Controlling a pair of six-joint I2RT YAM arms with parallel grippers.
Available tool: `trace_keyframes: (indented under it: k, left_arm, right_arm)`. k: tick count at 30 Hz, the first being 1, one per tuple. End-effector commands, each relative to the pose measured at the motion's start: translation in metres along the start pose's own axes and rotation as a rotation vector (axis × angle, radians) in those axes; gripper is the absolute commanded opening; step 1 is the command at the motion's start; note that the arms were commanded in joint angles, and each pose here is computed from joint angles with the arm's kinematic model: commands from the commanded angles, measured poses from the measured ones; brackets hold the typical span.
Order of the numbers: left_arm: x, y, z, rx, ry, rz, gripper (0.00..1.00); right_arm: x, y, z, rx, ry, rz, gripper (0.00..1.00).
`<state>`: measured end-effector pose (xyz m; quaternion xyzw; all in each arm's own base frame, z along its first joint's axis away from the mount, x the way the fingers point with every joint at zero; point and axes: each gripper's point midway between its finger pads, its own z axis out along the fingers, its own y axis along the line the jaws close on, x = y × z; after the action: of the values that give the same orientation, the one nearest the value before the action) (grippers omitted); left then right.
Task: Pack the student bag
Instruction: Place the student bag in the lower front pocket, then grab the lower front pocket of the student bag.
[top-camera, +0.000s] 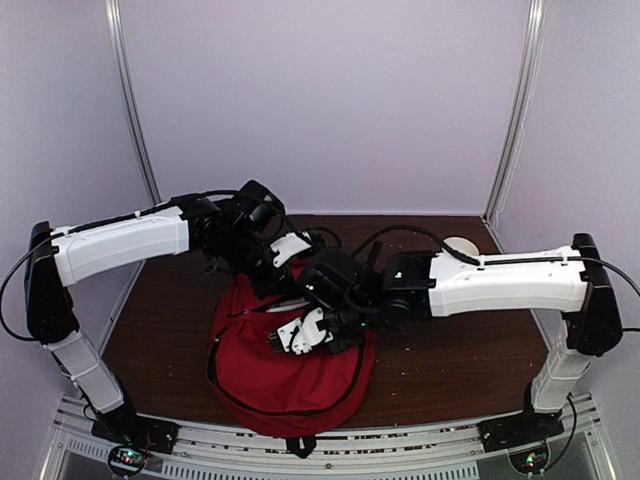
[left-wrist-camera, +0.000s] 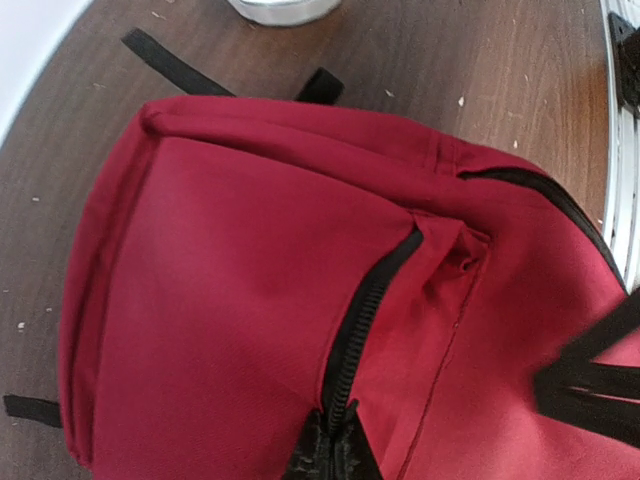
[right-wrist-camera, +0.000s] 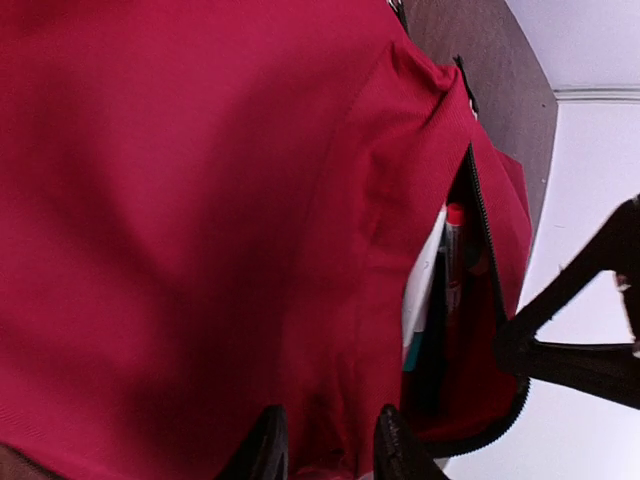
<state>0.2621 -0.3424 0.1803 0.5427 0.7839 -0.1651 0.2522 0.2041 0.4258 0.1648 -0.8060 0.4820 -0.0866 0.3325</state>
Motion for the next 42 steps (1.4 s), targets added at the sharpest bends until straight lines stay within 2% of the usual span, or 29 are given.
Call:
trace_keyframes:
  k: [1, 6, 7, 12, 16, 18, 23, 29, 30, 34, 38, 42]
  left_arm:
    - [0.004, -0.009, 0.018, 0.05, 0.08, -0.02, 0.0]
    - [0.01, -0.007, 0.028, 0.048, 0.114, -0.077, 0.01]
    - [0.008, -0.008, 0.026, 0.054, 0.109, -0.09, 0.04]
    - [-0.003, -0.005, -0.01, -0.007, 0.039, -0.18, 0.28]
    - [-0.007, 0.013, -0.067, -0.178, -0.105, -0.279, 0.55]
    - [0.006, 0.027, -0.085, -0.257, -0.139, -0.373, 0.62]
    - [0.06, 0.052, -0.105, -0.341, -0.132, -0.681, 0.63]
    - [0.119, 0.052, -0.091, -0.246, -0.158, -1.072, 0.64]
    - [0.129, 0.052, -0.087, -0.23, -0.169, -1.181, 0.64]
    - [0.138, 0.046, -0.075, -0.119, -0.317, -1.426, 0.63]
    - [0.138, 0.044, -0.068, -0.037, -0.431, -1.535, 0.63]
    - [0.136, 0.044, -0.062, -0.008, -0.454, -1.558, 0.61]
  right_arm:
    - [-0.009, 0.045, -0.049, -0.249, -0.139, 0.085, 0.3]
    - [0.001, 0.073, -0.081, -0.361, -0.203, 0.17, 0.3]
    - [0.002, 0.074, -0.086, -0.374, -0.216, 0.194, 0.3]
    - [0.011, 0.056, -0.104, -0.415, -0.307, 0.342, 0.3]
    - [0.025, 0.029, -0.101, -0.401, -0.356, 0.485, 0.32]
    - [0.032, 0.015, -0.09, -0.368, -0.343, 0.546, 0.32]
    - [0.032, -0.001, -0.073, -0.373, -0.347, 0.611, 0.32]
    - [0.017, -0.025, -0.061, -0.376, -0.373, 0.672, 0.34]
    - [0.016, -0.028, -0.059, -0.377, -0.375, 0.679, 0.34]
    - [0.01, -0.029, -0.052, -0.394, -0.382, 0.686, 0.34]
    - [0.01, -0.026, -0.045, -0.404, -0.373, 0.687, 0.35]
    - [0.011, -0.019, -0.04, -0.424, -0.361, 0.691, 0.35]
